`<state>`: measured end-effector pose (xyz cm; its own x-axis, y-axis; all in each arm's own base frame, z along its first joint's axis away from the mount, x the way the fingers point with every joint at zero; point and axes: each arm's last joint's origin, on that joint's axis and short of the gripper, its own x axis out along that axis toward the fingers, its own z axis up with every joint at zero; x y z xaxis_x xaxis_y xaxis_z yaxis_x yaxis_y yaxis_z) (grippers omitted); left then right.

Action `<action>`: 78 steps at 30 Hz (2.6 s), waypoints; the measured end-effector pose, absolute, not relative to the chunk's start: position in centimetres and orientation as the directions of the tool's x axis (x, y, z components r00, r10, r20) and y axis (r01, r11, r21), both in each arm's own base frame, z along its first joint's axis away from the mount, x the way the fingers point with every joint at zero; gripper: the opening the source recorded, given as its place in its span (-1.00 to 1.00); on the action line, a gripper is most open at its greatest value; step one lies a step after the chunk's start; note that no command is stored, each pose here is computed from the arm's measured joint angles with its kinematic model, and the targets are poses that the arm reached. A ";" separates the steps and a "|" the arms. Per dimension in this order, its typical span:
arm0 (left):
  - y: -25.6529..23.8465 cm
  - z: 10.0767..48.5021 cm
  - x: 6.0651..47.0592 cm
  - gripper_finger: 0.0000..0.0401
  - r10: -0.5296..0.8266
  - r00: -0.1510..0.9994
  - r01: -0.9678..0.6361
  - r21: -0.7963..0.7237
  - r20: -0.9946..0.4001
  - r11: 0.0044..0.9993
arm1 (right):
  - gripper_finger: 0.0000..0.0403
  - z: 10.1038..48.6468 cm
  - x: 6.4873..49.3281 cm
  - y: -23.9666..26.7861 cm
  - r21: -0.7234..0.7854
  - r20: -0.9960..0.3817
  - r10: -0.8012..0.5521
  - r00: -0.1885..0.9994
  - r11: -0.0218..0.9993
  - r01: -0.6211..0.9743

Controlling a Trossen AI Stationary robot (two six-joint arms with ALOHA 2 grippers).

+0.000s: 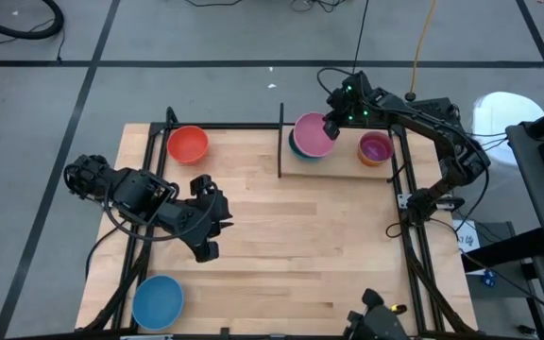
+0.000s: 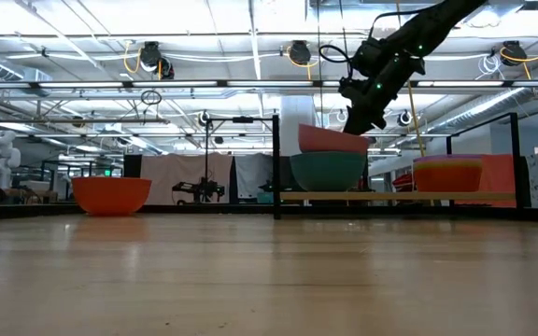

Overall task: Place and stack bowls onto a shelf
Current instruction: Stack the large pink bowl on top of the large green bowl on the shelf

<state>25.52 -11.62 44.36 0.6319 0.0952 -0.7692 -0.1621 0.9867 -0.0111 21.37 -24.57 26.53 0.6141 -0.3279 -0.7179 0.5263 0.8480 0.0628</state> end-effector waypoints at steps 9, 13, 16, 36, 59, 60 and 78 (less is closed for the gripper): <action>-11.6 44.4 25.5 -0.60 0.095 0.632 -0.165 -0.014 -0.769 0.986 | -0.89 26.6 21.6 -24.5 0.058 -0.705 -0.332 0.626 0.853 0.518; -11.6 44.4 25.5 -0.60 0.095 0.632 -0.166 -0.014 -0.769 0.986 | -0.79 26.7 21.7 -24.4 0.076 -0.700 -0.310 0.643 0.863 0.499; -11.6 44.4 25.5 -0.60 0.095 0.632 -0.166 -0.014 -0.769 0.986 | -0.69 26.7 21.8 -24.3 0.082 -0.699 -0.304 0.648 0.866 0.494; -11.6 44.4 25.5 -0.60 0.094 0.632 -0.176 -0.024 -0.769 0.984 | -0.56 32.3 21.6 -22.4 -0.183 -0.460 -0.465 0.757 0.883 0.432; -11.6 44.3 25.5 -0.60 0.095 0.631 -0.173 -0.020 -0.770 0.985 | -1.00 27.4 24.8 -25.8 -0.135 -0.489 -0.477 0.731 0.869 0.476; -11.6 44.3 25.5 -0.60 0.095 0.631 -0.174 -0.021 -0.770 0.985 | -1.00 27.0 24.9 -26.0 -0.131 -0.498 -0.475 0.726 0.869 0.478; -11.6 44.4 25.5 -0.60 0.111 0.635 -0.188 -0.013 -0.764 0.982 | -1.00 24.1 25.7 -26.8 -0.126 -0.578 -0.436 0.690 0.883 0.452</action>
<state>25.53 -11.57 44.36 0.6350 0.1114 -0.7644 -0.1876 0.9822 -0.0127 25.69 -26.81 24.08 0.6899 -0.4356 -0.5782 0.4521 0.8830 -0.1259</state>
